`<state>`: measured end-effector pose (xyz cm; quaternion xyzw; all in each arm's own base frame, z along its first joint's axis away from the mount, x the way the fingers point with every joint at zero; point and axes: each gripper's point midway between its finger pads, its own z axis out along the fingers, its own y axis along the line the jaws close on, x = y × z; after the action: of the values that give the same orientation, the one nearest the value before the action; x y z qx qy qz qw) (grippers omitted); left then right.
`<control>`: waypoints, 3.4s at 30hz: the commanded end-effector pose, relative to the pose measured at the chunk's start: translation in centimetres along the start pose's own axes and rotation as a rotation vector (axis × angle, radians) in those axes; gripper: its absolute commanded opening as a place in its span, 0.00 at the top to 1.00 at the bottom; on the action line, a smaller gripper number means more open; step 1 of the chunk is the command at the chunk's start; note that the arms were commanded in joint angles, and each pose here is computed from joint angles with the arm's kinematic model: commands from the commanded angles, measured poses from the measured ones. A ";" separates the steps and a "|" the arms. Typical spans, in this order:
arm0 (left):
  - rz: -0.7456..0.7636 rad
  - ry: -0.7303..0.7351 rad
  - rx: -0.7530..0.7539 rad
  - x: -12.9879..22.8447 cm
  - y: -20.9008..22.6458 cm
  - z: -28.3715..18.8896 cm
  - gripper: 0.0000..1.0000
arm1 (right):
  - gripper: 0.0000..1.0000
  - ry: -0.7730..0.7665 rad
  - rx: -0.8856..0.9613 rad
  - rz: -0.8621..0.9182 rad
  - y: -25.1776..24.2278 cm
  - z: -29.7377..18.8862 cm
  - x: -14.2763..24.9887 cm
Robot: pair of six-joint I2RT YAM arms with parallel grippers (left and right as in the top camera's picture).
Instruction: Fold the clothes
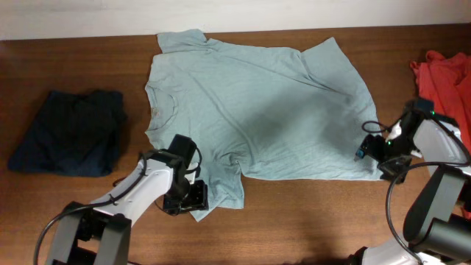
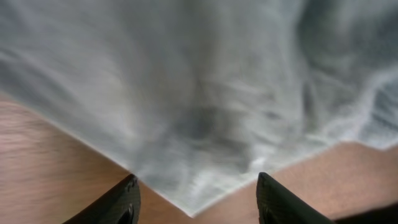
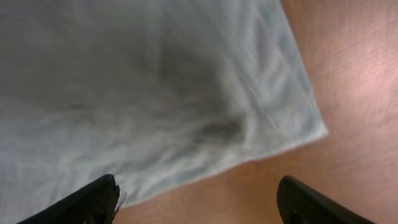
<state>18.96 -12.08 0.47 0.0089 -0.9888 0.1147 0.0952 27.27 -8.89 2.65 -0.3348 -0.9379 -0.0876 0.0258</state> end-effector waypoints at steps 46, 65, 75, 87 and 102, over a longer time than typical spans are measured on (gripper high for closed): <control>-0.247 -0.111 -0.049 4.7 5.8 -4.6 0.99 | 0.87 -0.060 0.135 0.104 -3.8 2.4 0.2; -0.251 -0.173 -0.030 4.3 5.7 -5.8 0.75 | 0.62 -0.092 0.167 0.155 -4.2 1.0 -0.2; -0.224 -0.272 -0.015 2.1 4.5 -10.2 0.34 | 0.51 -0.469 -0.221 -0.012 4.8 -11.4 -7.7; 0.021 -0.557 0.184 -4.4 -0.2 -14.7 0.01 | 0.76 -0.777 -0.473 -0.386 17.1 -9.8 -16.3; 0.045 -0.584 0.226 -5.0 -1.1 -15.2 0.02 | 0.88 -0.703 -0.379 -0.290 17.4 3.1 -22.8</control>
<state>26.22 -9.46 13.29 0.0416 -0.9602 0.2089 -0.1804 55.37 -8.06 0.81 -0.1900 -0.8928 -0.1699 -0.3713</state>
